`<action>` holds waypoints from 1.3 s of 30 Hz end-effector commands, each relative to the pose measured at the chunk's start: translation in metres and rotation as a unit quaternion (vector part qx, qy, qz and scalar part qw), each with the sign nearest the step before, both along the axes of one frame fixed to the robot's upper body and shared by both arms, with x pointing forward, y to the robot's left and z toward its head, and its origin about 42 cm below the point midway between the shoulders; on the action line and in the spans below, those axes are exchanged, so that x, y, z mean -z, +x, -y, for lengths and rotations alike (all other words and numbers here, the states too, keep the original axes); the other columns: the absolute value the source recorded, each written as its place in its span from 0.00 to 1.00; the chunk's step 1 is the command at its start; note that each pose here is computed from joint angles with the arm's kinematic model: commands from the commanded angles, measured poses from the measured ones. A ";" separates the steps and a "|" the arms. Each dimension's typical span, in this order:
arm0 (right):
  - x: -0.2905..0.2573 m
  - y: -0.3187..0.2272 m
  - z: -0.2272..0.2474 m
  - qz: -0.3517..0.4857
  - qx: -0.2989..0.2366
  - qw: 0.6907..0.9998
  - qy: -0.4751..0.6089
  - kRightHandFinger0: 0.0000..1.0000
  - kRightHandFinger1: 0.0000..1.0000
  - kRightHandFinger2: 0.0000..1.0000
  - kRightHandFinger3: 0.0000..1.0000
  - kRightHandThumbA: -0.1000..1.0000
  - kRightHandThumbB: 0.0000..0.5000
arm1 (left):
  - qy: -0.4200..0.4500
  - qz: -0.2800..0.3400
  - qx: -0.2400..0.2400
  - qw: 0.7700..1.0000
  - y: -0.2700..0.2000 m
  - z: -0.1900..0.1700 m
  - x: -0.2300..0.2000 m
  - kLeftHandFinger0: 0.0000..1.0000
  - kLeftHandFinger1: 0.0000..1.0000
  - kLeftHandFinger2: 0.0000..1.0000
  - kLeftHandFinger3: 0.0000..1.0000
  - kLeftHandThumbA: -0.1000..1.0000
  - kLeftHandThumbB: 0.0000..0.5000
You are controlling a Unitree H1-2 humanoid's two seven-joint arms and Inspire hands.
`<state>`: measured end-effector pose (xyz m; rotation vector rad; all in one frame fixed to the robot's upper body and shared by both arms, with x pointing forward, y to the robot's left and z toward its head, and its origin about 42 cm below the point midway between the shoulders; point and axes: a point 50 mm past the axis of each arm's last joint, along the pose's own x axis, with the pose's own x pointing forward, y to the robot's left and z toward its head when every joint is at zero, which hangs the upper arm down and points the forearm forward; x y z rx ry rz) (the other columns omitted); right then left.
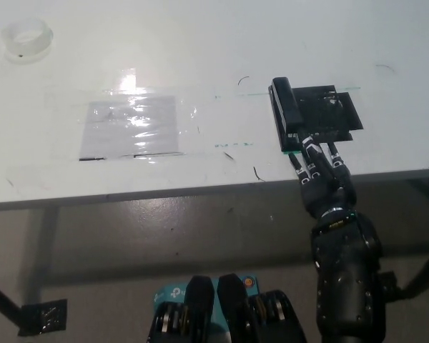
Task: A stapler is kept infront of the robot on the black mark on the desk and the robot uses its right hand to lift the top of the stapler to open it
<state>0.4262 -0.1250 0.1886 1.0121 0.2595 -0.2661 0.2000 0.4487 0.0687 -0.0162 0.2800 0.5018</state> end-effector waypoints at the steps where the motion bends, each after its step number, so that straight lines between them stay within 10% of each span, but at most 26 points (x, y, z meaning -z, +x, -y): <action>1: -0.033 0.007 -0.036 0.030 -0.013 0.998 0.058 0.80 0.90 0.92 1.00 0.96 0.00 | 0.017 0.013 0.000 1.000 -0.001 -0.004 -0.013 0.44 0.49 0.61 0.79 1.00 0.43; 39: -0.140 0.061 -0.054 0.144 -0.058 0.988 0.001 0.64 0.75 0.79 0.92 0.74 0.00 | 0.007 -0.003 -0.003 1.000 -0.019 -0.002 -0.002 0.44 0.49 0.60 0.76 1.00 0.51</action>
